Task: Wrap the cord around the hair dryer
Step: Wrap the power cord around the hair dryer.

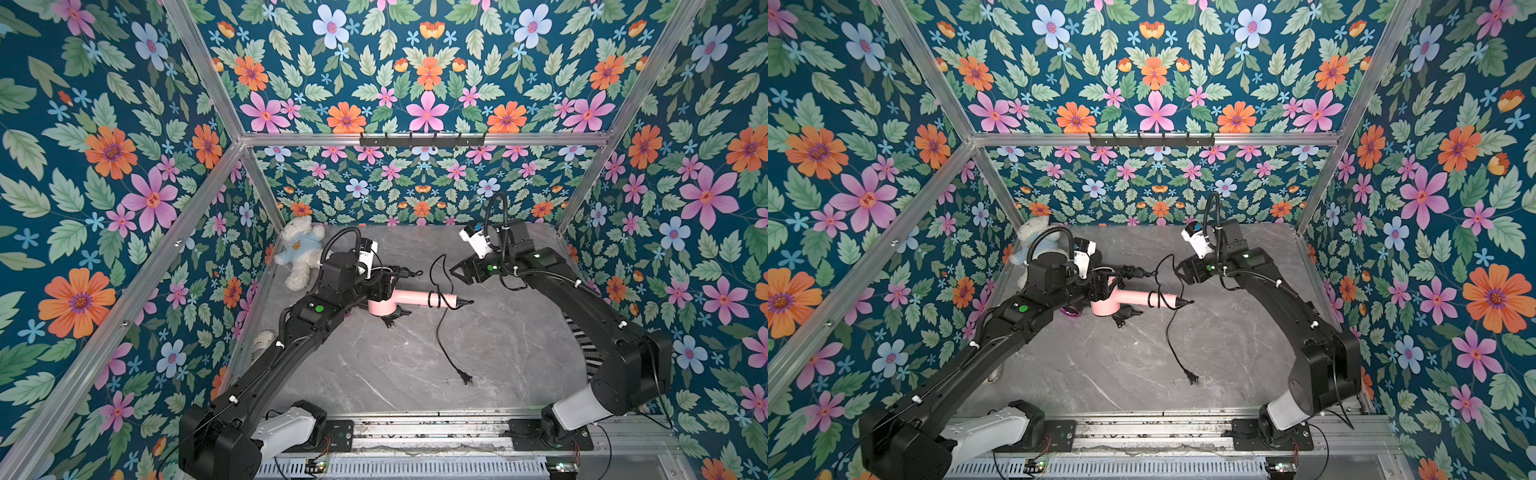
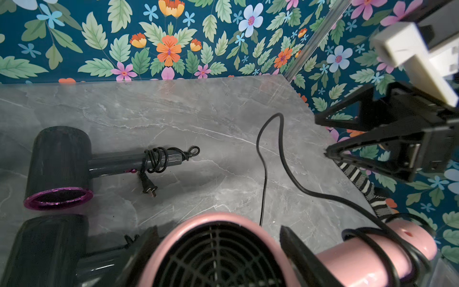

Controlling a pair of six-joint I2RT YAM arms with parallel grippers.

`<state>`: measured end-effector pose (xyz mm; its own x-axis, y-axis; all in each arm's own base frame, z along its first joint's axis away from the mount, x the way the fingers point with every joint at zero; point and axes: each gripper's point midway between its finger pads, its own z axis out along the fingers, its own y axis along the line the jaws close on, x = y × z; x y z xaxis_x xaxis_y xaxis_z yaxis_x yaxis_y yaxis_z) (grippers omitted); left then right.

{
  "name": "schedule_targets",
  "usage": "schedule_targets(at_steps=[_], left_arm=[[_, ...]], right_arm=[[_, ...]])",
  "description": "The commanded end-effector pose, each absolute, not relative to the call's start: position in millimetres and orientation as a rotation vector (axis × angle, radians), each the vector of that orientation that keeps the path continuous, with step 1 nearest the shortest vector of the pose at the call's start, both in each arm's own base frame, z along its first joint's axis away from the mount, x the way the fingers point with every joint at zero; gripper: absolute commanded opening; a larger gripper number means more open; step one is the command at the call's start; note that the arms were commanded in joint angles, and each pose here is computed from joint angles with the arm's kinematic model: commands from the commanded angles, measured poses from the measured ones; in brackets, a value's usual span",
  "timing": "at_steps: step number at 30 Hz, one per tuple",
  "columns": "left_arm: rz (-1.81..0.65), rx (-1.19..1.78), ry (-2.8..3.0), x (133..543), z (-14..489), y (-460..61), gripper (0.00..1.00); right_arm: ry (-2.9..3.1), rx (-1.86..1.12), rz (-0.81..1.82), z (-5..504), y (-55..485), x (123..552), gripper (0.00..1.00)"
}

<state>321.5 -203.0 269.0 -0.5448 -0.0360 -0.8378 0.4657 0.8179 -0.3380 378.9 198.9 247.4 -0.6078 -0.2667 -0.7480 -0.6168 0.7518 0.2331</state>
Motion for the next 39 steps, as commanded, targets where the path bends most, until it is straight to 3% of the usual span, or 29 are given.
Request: schedule_targets(at_steps=[1, 6, 12, 21, 27, 37, 39], left_arm=[[-0.743, 0.226, 2.022, 328.6, 285.9, -202.1, 0.00], [-0.791, 0.147, 2.003, 335.0, 304.1, -201.1, 0.00], [-0.873, 0.155, 1.967, 333.8, 328.1, -210.3, 0.00], [-0.902, 0.157, 1.981, 334.8, 336.6, -215.4, 0.00], [-0.862, 0.191, 2.037, 331.6, 340.0, -213.9, 0.00], [-0.853, 0.214, 2.053, 324.6, 359.6, -211.9, 0.00], [-0.848, 0.211, 2.052, 324.6, 362.4, -211.0, 0.00]], right_arm=[[2.299, -0.449, 0.642, 245.4, 168.6, 375.6, 0.82], [2.433, -0.267, 0.597, 203.6, 135.1, 361.5, 0.80], [2.377, -0.215, 0.897, 163.4, 164.3, 346.0, 0.71], [2.231, -0.338, 1.112, 133.0, 228.8, 336.8, 0.67], [2.243, -0.428, 1.086, 114.0, 256.9, 337.4, 0.58], [2.233, -0.347, 1.018, 82.0, 282.6, 371.0, 0.60], [2.223, -0.338, 1.043, 78.0, 291.1, 375.9, 0.53]])
